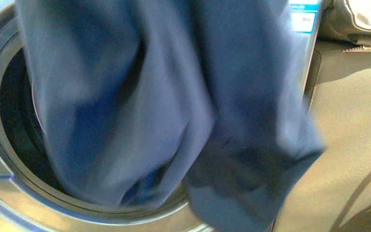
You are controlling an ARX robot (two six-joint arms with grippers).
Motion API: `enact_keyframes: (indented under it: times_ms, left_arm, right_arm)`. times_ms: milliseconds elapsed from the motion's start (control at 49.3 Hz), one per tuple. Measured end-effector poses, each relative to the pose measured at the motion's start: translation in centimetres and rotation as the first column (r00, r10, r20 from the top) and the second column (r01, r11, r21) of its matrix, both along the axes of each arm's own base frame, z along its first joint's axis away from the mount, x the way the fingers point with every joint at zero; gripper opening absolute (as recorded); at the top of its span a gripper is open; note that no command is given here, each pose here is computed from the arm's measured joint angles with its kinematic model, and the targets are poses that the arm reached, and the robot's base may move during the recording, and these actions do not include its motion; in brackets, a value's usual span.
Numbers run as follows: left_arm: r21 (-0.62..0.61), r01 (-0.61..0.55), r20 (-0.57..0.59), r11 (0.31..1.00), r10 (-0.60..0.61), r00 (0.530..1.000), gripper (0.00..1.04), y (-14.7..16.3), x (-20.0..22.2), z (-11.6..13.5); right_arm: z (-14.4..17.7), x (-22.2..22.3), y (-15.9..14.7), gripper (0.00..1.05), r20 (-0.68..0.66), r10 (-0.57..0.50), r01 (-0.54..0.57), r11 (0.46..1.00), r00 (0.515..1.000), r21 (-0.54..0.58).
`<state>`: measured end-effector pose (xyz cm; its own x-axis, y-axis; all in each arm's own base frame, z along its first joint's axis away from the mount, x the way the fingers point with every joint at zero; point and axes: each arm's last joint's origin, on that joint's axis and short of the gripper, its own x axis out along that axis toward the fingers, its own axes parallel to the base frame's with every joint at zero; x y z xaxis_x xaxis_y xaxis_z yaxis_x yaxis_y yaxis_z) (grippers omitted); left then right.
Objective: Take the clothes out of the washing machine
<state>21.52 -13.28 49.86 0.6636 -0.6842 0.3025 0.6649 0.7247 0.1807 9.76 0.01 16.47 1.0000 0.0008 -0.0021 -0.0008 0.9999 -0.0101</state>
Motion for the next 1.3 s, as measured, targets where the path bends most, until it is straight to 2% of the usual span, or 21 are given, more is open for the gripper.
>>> enact_keyframes:
  times_ms: [365, 589, 1177, 1238, 1279, 1299]
  left_arm:
    - [0.027, 0.02, -0.049, 0.999, -0.019, 0.999, 0.06, -1.0, 0.8, 4.4]
    - [-0.01, 0.024, -0.036, 1.0, -0.025, 0.999, 0.06, -1.2, 0.2, 6.7]
    - [-0.025, 0.032, -0.022, 0.999, -0.032, 0.999, 0.06, -1.2, -0.3, 7.3]
    - [-0.024, 0.032, -0.022, 0.999, -0.032, 0.999, 0.06, -1.2, -0.3, 7.3]
    - [-0.024, 0.032, -0.022, 0.999, -0.032, 0.999, 0.06, -1.2, -0.3, 7.3]
    - [-0.024, 0.032, -0.023, 0.999, -0.032, 0.999, 0.06, -1.2, -0.3, 7.3]
  right_arm:
    - [0.0, 0.0, 0.0, 0.97, 0.0, 0.0, 0.0, 1.0, 1.0, 0.0]
    - [0.0, 0.0, 0.0, 0.97, 0.0, 0.0, 0.0, 1.0, 1.0, 0.0]
    - [0.0, 0.0, 0.0, 0.97, 0.0, 0.0, 0.0, 1.0, 1.0, 0.0]
    - [0.2, 0.1, 0.0, 0.97, 0.017, 0.101, -0.101, 0.994, 0.995, 0.044]
    - [0.6, 0.3, -0.2, 0.97, 0.045, 0.227, -0.231, 0.966, 0.973, 0.116]
    - [0.6, 0.3, -0.2, 0.97, 0.049, 0.255, -0.259, 0.958, 0.966, 0.122]
